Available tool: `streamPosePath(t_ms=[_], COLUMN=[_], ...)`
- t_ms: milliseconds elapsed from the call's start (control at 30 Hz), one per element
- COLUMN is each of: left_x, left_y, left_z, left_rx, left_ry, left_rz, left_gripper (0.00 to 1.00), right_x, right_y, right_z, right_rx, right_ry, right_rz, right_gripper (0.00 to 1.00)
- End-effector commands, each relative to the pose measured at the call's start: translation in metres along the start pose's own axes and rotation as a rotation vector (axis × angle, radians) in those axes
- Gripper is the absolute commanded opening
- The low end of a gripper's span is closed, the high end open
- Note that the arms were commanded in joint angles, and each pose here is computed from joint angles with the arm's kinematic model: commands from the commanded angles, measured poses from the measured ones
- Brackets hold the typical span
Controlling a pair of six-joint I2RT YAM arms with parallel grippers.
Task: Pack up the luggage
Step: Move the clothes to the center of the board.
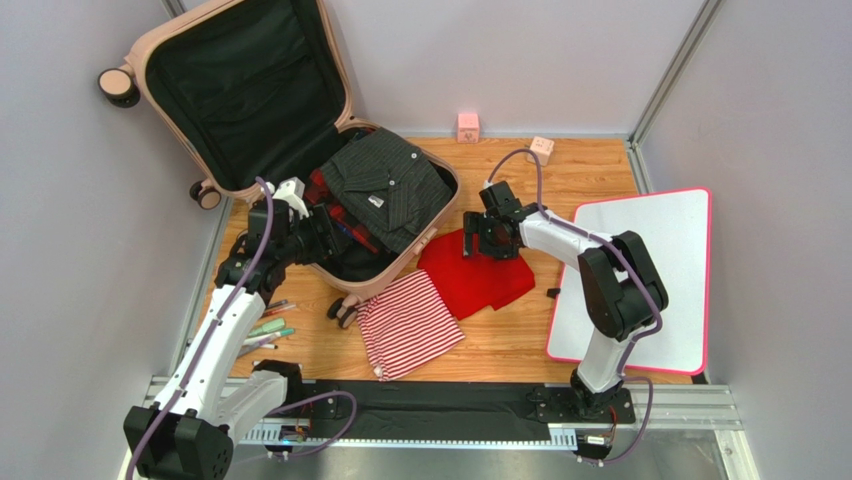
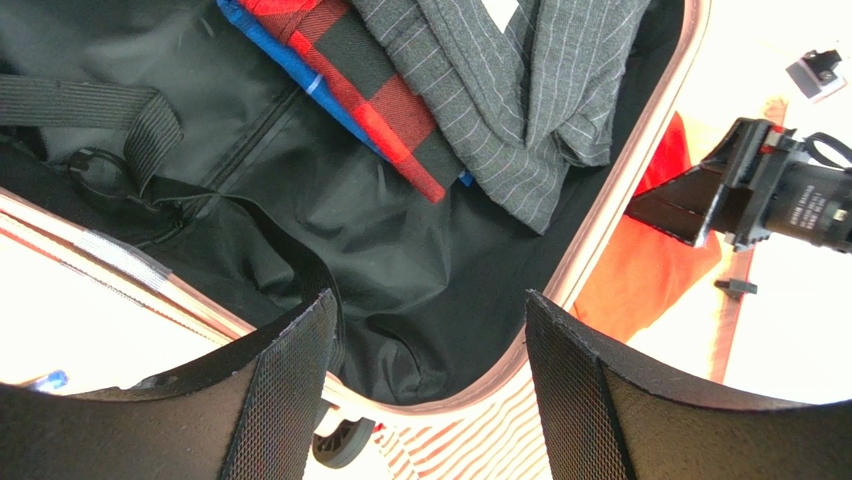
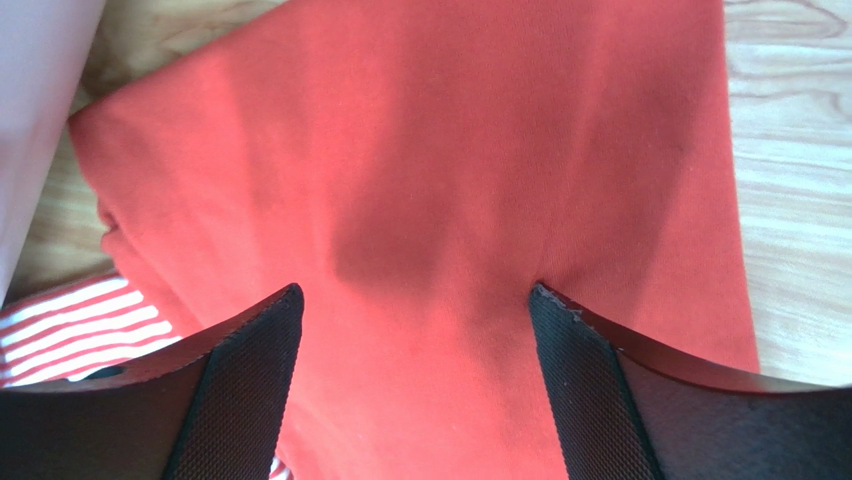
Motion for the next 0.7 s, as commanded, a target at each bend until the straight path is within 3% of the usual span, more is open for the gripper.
streamPosePath(t_ms=[0,200,400,667], left_x=[0.004,0.004,0.006,0.003], left_y=[-0.004,-0.005,-0.012,-0.017], left_z=[0.002,0.000,0.002,0.011], left_rx=[-0.007,-0.013,-0.056,-0.101], left_ry=[-0.012,-0.008,0.003,0.019], left_rz=[-0.013,-0.017,-0.043,-0.082], left_gripper=[0.77,0.77,0.78,0.81], right_x=[0.020,0.013,0.015,0.019], right_y=[-0.010,-0.053,-0.061,-0.066], right_z=[0.033,0.050,0.034,0.007], right_rx=[0.002,-0.025,0.033,0.081], right_ry=[-0.085,-0.097,-0.087,-0.051], right_rz=[0.013,0.021,0.103,0.093], right_gripper=[0.85,0.90,0.92,0.91])
Point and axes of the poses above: each gripper's point midway between its finger pads, its own z axis back along the fingers, its own y axis along the line the jaws close on, x = y × z, the point moved 5 cm from there along z, back along the fingers, and after that the axes turned 12 degrees about z, right-handed, at the moved point
